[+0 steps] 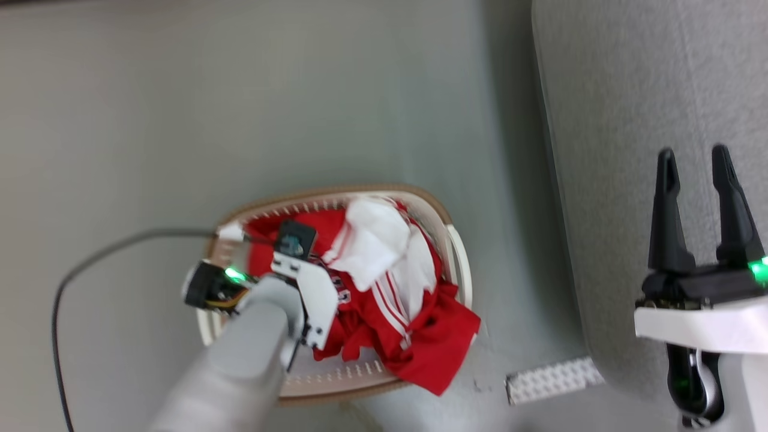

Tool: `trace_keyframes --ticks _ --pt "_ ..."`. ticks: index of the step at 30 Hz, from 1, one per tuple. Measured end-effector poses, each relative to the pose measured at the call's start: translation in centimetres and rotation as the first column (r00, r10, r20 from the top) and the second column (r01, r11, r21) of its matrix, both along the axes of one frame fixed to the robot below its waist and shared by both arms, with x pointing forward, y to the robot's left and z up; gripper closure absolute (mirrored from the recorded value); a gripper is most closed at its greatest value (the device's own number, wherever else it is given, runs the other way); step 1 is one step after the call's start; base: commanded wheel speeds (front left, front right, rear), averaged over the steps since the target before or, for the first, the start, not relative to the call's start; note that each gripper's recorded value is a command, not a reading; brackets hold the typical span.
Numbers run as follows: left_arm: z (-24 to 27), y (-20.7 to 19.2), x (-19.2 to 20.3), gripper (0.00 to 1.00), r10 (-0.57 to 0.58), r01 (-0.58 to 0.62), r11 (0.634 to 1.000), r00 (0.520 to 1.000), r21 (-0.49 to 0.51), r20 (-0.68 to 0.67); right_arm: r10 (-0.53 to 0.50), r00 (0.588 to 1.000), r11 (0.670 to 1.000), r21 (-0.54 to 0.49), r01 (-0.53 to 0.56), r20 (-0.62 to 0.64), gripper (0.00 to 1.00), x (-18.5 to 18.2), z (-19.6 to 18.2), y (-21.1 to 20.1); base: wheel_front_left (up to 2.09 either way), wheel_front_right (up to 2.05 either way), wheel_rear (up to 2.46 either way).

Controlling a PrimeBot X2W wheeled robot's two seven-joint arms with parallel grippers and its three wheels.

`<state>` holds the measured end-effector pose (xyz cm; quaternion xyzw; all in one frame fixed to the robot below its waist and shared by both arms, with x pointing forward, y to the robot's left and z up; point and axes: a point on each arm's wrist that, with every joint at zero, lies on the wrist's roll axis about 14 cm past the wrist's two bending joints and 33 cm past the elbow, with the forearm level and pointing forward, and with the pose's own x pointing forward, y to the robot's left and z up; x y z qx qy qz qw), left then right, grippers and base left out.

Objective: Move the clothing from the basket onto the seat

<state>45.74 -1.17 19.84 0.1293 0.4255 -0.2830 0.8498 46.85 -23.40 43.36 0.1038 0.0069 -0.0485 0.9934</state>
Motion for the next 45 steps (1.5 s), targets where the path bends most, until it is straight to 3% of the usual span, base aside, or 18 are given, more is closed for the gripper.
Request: trace_keyframes --ticks 9,17,32,37,45 --pt "8.4 -1.6 -1.2 1.0 0.091 -0.051 0.969 0.983 -0.24 0.159 0.002 1.0 1.0 -0.011 -0.002 0.021 0.0 -3.5 2.5 0.5 0.0 0.0 0.0" --pt "15.6 -1.8 -3.0 1.0 0.155 -0.039 0.931 0.943 -0.362 0.296 0.063 0.996 0.998 -0.026 -0.061 0.063 0.0 -6.4 5.1 1.8 0.0 0.0 0.0" --pt "29.4 -0.6 -6.5 1.0 0.265 0.084 0.856 0.776 -0.511 0.572 0.228 0.957 0.973 -0.085 -0.216 0.177 0.0 -11.4 9.8 5.6 0.0 0.0 0.0" --pt "33.2 -0.3 -7.4 1.0 0.27 0.137 0.843 0.73 -0.521 0.628 0.383 0.904 0.923 -0.118 -0.366 0.192 0.0 -12.4 10.7 9.4 0.0 0.0 0.0" --pt "36.7 -2.4 -9.5 1.0 0.207 0.251 0.808 0.727 -0.533 0.655 0.632 0.759 0.771 -0.218 -0.598 0.156 0.0 -12.6 11.2 15.5 0.0 0.0 0.0"
